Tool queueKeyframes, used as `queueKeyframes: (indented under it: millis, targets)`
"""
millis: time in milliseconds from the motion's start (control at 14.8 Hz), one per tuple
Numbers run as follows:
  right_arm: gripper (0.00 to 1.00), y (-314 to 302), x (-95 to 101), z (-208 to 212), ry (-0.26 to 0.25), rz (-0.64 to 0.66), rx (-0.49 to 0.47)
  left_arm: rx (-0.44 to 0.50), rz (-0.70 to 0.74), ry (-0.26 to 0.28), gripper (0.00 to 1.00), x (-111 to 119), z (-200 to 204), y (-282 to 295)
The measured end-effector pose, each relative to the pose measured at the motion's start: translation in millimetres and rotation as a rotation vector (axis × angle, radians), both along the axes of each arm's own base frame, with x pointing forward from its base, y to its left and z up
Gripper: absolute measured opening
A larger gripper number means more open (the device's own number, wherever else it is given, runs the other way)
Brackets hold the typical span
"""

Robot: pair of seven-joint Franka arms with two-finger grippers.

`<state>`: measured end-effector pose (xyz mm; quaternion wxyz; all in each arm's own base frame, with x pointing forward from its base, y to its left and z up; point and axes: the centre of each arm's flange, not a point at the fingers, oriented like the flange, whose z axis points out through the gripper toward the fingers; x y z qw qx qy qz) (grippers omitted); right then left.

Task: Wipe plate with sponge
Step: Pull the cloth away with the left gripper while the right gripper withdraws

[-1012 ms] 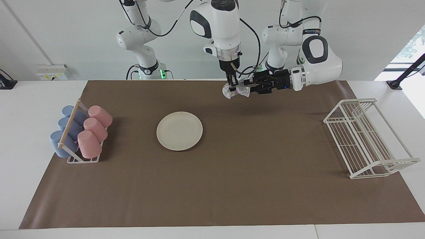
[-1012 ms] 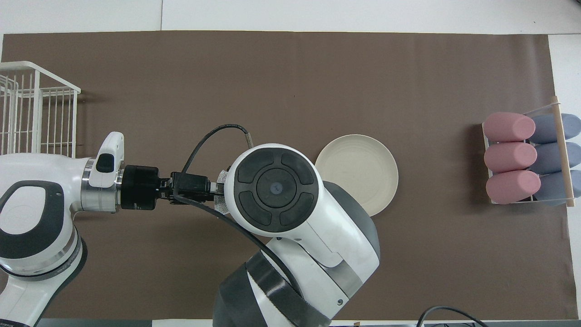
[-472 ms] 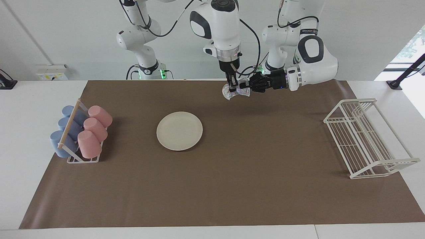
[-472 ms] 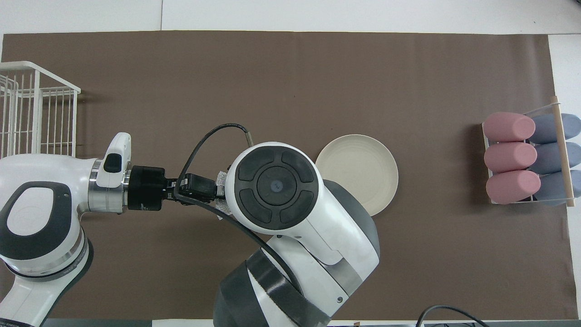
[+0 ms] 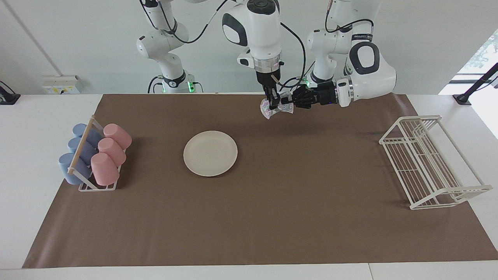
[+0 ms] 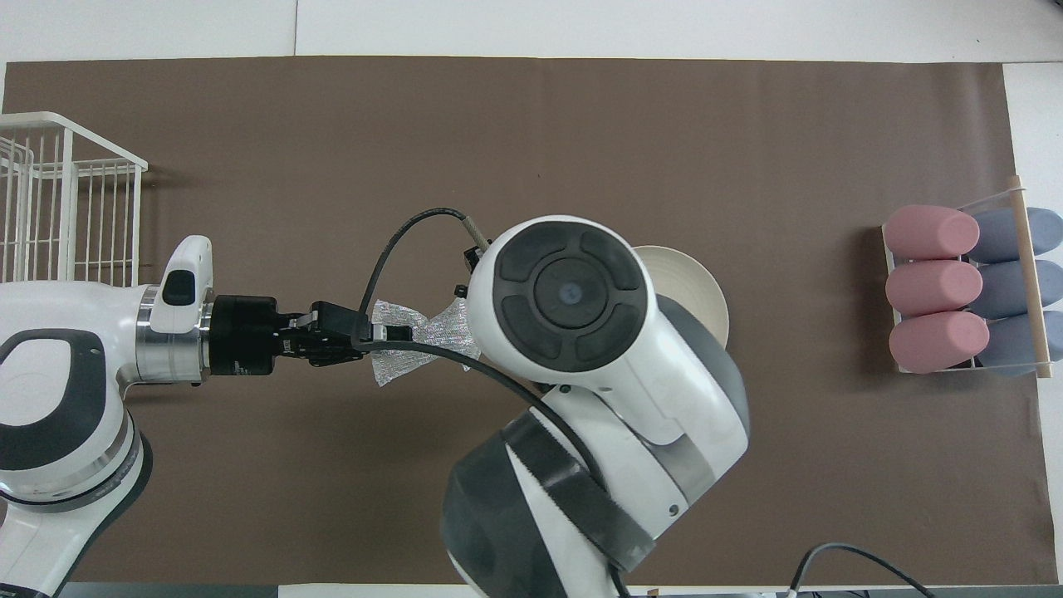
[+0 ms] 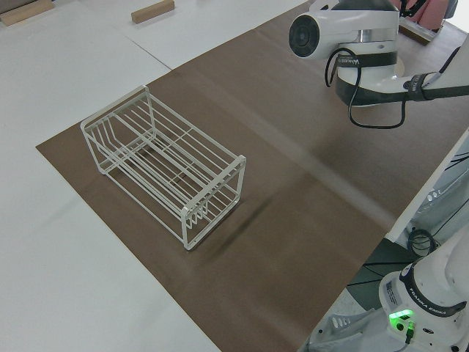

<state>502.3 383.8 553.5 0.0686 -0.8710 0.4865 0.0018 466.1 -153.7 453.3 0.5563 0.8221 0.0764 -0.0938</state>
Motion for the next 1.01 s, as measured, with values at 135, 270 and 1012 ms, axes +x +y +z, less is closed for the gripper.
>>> queueKeyframes:
  millis: [135, 270, 1012]
  targets:
    - [1.0, -42, 12.3, 11, -0.031, 0.155, -0.017, 0.095, 0.01, 0.011, 0.06, 7, 2, 24]
    - [1.0, -86, 14.5, 25, -0.051, 0.271, -0.036, 0.22, 0.005, 0.019, 0.06, 14, 12, 42]
    - [1.0, -301, 17.9, 45, 0.057, 0.848, -0.083, 1.044, -0.115, -0.053, 0.06, 50, 44, 62]
